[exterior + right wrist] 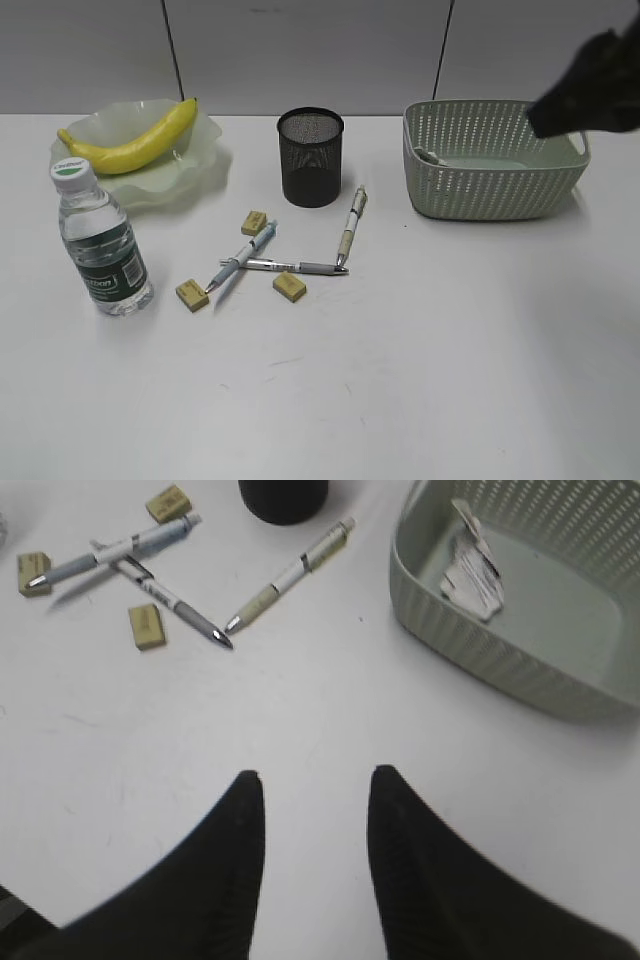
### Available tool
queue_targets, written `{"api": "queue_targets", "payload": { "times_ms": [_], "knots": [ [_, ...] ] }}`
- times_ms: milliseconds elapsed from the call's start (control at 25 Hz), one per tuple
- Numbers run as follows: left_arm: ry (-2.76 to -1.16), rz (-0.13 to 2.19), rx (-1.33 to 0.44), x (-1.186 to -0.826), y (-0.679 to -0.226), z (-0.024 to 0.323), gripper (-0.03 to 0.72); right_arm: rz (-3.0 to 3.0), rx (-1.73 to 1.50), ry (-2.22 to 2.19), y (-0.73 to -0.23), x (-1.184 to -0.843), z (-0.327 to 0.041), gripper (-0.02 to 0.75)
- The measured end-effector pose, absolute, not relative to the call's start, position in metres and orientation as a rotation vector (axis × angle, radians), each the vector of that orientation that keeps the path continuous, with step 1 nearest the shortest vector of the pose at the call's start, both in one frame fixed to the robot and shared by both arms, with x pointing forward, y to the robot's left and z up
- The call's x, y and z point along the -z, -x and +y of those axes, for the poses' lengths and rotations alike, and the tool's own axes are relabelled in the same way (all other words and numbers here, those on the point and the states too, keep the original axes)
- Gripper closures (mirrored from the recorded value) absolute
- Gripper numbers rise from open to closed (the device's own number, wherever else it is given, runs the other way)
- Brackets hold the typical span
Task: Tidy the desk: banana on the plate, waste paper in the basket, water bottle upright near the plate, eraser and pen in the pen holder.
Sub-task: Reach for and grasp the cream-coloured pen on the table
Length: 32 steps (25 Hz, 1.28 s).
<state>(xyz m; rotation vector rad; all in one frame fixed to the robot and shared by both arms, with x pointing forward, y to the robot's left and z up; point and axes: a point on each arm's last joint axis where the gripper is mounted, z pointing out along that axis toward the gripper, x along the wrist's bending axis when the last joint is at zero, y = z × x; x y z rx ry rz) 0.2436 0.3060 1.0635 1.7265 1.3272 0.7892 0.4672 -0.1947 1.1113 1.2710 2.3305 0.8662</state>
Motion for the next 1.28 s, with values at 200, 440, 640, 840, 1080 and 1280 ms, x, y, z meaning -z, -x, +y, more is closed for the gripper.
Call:
{"api": "queue_targets", "payload": {
  "times_ms": [200, 440, 640, 840, 1080, 1280],
  "knots": [
    [-1.726, 1.327, -0.79, -1.064, -0.244, 0.306, 0.186, 2.417, -0.854, -1.335, -0.531, -1.102, -0.139, 0.466],
    [-1.726, 1.326, -0.79, -1.064, -0.244, 0.306, 0.186, 2.45, -0.702, -1.623, -0.594, -1.07, -0.086, 0.47],
    [-1.725, 1.326, -0.79, -1.064, -0.244, 0.306, 0.186, 2.396, -0.534, -1.784, -0.634, -1.037, -0.064, 0.47],
    [-1.725, 1.326, -0.79, -1.064, -0.244, 0.306, 0.186, 2.403, -0.432, -1.879, -0.659, -1.001, -0.048, 0.428],
    [-1.725, 1.326, -0.79, -1.064, -0.244, 0.306, 0.187, 2.41, -0.318, -2.004, -0.669, -0.947, -0.04, 0.332],
    [-1.725, 1.326, -0.79, -1.064, -0.244, 0.306, 0.188, 2.4, -0.227, -2.068, -0.67, -0.916, -0.038, 0.323]
  ]
}}
